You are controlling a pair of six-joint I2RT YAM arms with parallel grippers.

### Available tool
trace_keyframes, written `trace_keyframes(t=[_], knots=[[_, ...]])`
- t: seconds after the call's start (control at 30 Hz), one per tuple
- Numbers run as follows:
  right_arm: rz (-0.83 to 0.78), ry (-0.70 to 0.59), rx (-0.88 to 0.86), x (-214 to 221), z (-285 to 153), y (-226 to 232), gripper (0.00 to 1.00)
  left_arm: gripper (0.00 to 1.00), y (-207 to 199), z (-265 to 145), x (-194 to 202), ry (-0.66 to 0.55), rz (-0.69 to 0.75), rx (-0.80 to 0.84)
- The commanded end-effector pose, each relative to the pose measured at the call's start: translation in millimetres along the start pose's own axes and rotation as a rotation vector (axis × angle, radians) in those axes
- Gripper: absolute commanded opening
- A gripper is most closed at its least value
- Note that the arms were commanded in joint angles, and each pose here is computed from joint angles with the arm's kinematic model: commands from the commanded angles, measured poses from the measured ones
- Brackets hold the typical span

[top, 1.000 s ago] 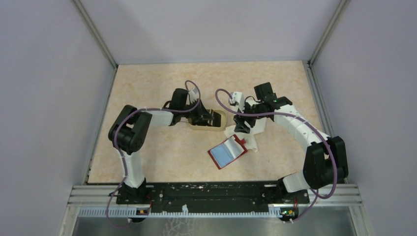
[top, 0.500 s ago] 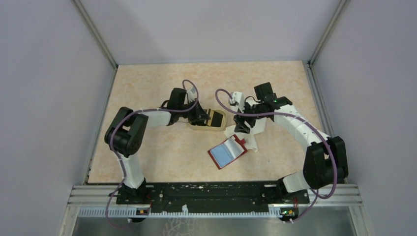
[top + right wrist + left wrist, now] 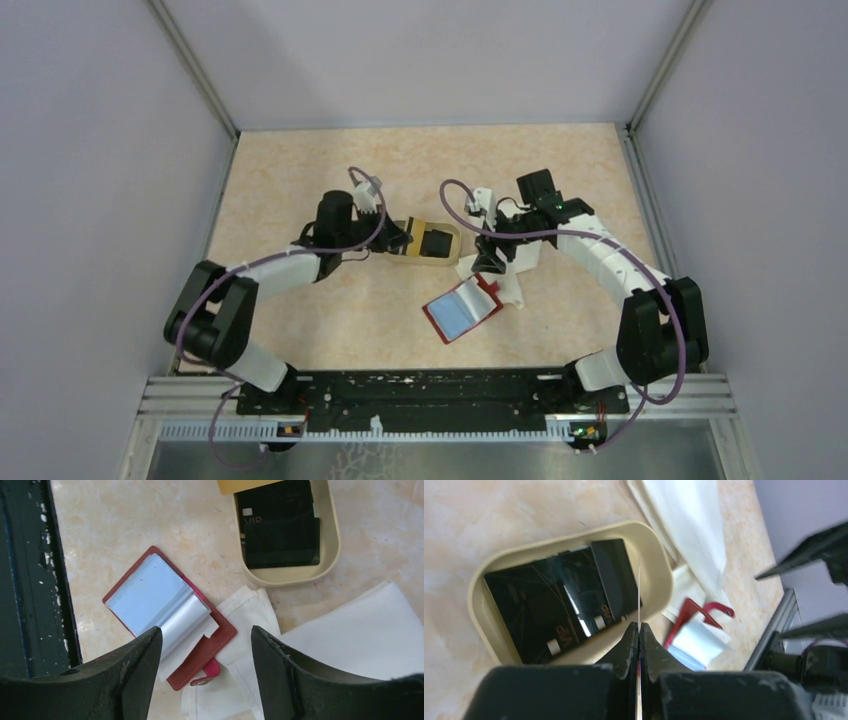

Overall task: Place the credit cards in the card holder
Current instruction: Pick up the credit card from the storage box, then insert the credit card into the card holder.

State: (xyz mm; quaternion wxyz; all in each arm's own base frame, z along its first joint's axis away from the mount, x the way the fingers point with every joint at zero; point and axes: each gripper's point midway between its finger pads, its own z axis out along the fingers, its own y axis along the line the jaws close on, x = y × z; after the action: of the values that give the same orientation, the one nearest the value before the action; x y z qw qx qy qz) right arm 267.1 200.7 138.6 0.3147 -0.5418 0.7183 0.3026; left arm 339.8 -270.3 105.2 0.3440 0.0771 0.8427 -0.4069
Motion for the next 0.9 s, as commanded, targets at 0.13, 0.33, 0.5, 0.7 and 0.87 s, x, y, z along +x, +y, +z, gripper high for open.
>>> trace_keyframes(t=[0.13,0.33,0.5,0.7,0.87], knots=[[-0.118,-0.227,-0.176,-35,-5,39,0.65,0.00,-92,-77,-4,-0.330,0.249,0.348],[-0.202,-0.364,-0.282,-53,-19,73,0.66,0.00,-143,-115,23,-0.461,0.339,0.512],[-0.213,-0.462,-0.371,-69,-33,98,0.66,0.00,-158,-140,29,-0.564,0.318,0.594],[-0.149,-0.484,-0.386,-79,-40,101,0.67,0.00,-171,-150,30,-0.629,0.300,0.649],[-0.110,-0.484,-0.380,-84,-40,98,0.68,0.00,-173,-145,31,-0.640,0.285,0.640]])
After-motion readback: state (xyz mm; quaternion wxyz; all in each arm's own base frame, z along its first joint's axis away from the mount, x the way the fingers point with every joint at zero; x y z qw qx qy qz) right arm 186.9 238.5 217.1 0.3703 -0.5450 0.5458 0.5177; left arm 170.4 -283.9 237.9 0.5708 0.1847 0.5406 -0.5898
